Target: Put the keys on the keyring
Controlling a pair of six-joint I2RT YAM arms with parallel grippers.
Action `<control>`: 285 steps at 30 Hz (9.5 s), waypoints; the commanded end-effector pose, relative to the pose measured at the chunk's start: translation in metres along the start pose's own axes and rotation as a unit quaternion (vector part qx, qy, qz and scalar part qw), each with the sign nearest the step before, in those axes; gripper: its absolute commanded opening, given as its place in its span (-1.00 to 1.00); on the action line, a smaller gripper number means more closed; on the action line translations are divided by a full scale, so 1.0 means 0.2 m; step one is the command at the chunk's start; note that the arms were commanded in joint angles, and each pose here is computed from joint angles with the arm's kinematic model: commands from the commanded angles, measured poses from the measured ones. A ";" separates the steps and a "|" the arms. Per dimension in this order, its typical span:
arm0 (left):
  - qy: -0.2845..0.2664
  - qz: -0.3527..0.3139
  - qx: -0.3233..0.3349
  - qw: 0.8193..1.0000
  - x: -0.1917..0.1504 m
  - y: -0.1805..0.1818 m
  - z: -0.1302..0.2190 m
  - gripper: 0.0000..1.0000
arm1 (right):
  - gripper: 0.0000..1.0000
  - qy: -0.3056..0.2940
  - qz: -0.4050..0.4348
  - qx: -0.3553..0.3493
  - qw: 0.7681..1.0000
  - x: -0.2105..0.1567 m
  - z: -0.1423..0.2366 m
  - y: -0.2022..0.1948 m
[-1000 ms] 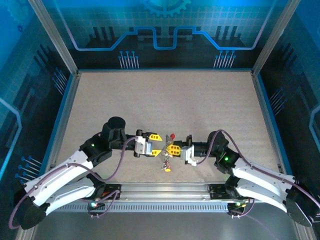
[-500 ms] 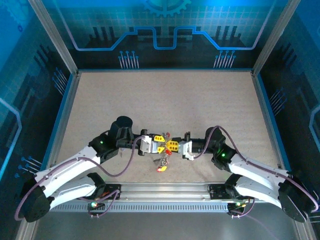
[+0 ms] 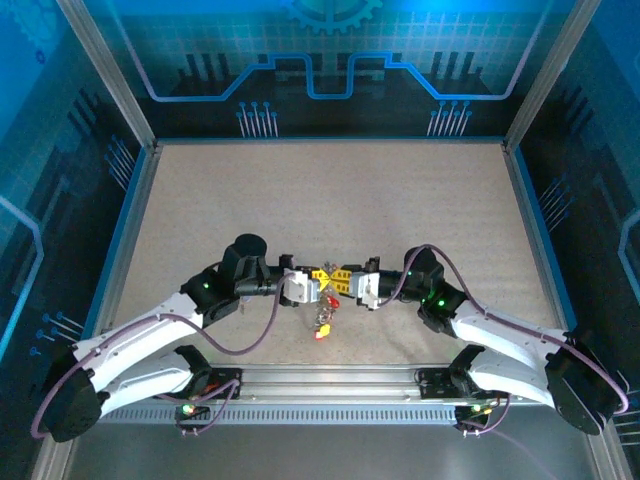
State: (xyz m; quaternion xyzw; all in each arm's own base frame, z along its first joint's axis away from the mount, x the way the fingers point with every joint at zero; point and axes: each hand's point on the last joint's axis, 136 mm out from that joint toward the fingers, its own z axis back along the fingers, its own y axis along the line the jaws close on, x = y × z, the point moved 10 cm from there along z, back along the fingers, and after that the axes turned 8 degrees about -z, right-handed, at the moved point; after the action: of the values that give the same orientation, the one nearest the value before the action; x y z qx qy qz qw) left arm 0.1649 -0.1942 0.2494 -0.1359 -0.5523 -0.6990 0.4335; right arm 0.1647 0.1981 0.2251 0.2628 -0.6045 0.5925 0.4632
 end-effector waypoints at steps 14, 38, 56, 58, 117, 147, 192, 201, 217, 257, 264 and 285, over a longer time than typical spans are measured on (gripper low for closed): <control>0.056 -0.100 0.022 0.993 0.08 0.01 -0.04 -1.00 | -0.21 0.017 0.019 -0.035 0.999 0.00 -0.01 0.01; 0.042 -0.106 0.043 0.993 0.09 0.01 -0.02 -1.00 | -0.15 0.042 0.053 -0.009 0.998 -0.02 0.02 0.06; 0.045 -0.092 0.049 0.994 0.09 0.03 -0.05 -1.00 | -0.53 0.046 0.036 -0.017 0.998 -0.02 -0.04 0.05; 0.046 -0.091 0.050 0.994 0.09 0.03 -0.05 -1.00 | -0.53 0.039 0.034 -0.021 0.998 -0.01 -0.04 0.04; -0.053 -0.001 0.047 0.997 0.15 -0.03 0.04 -0.16 | -1.00 -0.050 0.100 -0.042 0.993 0.12 0.14 0.11; 0.019 -0.050 0.053 0.997 0.09 -0.08 0.11 -0.16 | -1.00 -0.059 0.079 -0.052 0.994 0.14 0.12 0.07; -0.026 -0.060 0.036 0.997 0.13 -0.02 -0.05 -1.00 | -0.77 -0.033 0.048 -0.058 0.997 0.12 0.14 0.07; 0.081 -0.108 0.026 0.991 0.19 0.05 -0.04 -1.00 | -0.57 0.030 0.025 -0.080 0.996 0.06 0.13 0.05; 0.144 -0.128 0.012 0.981 0.25 0.10 -0.11 -1.00 | -0.60 0.018 0.008 -0.093 0.995 0.06 0.11 0.03; 0.157 0.379 0.284 0.866 0.08 0.21 0.40 0.64 | -1.00 -0.031 0.055 -0.140 0.988 0.08 0.21 0.06; 0.244 0.593 0.362 0.677 -0.15 0.14 0.56 0.51 | -1.00 -0.018 0.056 -0.131 0.990 0.07 0.21 0.07; 0.340 0.874 0.290 0.191 -0.83 -0.28 0.39 -0.18 | -1.00 -0.022 0.054 -0.119 0.991 0.08 0.25 0.10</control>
State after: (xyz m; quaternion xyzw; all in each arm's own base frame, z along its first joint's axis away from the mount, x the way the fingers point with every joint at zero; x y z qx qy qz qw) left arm 0.2027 -0.0452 0.1459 -0.1269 -0.0885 0.2823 0.9468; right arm 0.1289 0.1594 0.2261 0.1908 -0.6741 0.5407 0.4656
